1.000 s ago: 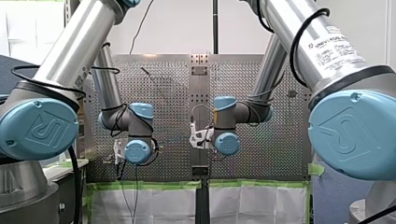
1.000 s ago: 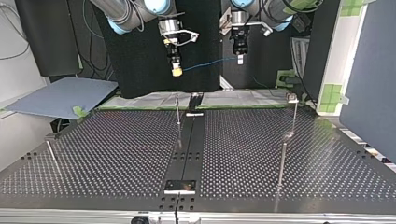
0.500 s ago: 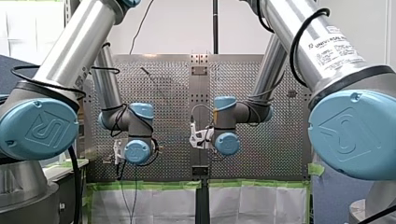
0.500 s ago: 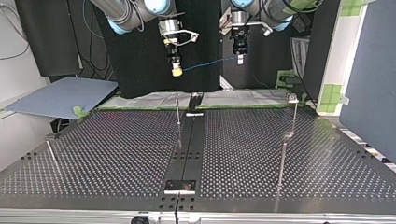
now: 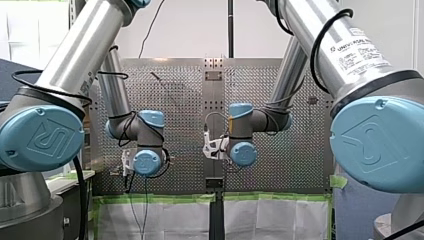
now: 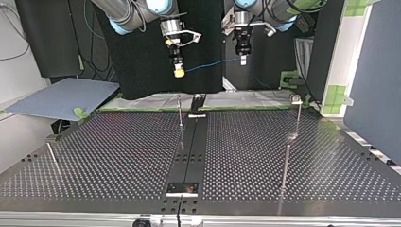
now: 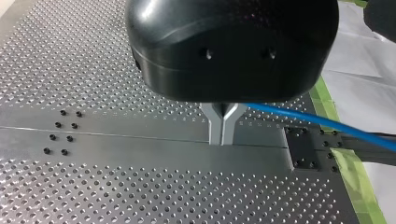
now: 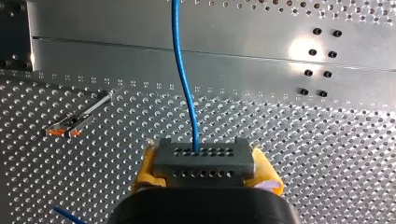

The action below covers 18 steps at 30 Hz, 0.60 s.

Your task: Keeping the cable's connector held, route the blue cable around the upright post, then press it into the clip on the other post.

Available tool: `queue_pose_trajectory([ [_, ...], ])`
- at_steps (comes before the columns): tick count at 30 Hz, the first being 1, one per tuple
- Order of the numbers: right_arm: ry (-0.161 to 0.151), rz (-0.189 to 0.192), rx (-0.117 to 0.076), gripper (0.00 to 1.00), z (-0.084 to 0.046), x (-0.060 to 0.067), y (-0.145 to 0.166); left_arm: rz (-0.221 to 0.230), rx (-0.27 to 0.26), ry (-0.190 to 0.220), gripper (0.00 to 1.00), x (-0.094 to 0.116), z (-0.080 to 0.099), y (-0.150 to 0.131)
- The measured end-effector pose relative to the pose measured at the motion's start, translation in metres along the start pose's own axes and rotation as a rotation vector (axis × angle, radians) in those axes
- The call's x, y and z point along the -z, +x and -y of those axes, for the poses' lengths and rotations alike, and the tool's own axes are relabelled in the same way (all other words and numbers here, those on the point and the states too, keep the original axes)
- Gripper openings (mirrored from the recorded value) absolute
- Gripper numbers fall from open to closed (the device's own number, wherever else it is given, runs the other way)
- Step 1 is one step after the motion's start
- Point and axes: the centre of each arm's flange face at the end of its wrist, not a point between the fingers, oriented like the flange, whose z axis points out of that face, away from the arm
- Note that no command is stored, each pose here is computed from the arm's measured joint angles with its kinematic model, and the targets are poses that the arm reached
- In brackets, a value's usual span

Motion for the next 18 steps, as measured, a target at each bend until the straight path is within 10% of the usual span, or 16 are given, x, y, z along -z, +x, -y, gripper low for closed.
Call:
queue_pose_trajectory([
  [18,0.001,0.007,0.007,0.0,0.013,-0.007,-0.006,-0.014,-0.037,0.039,0.0,0.001,0.007,-0.012],
])
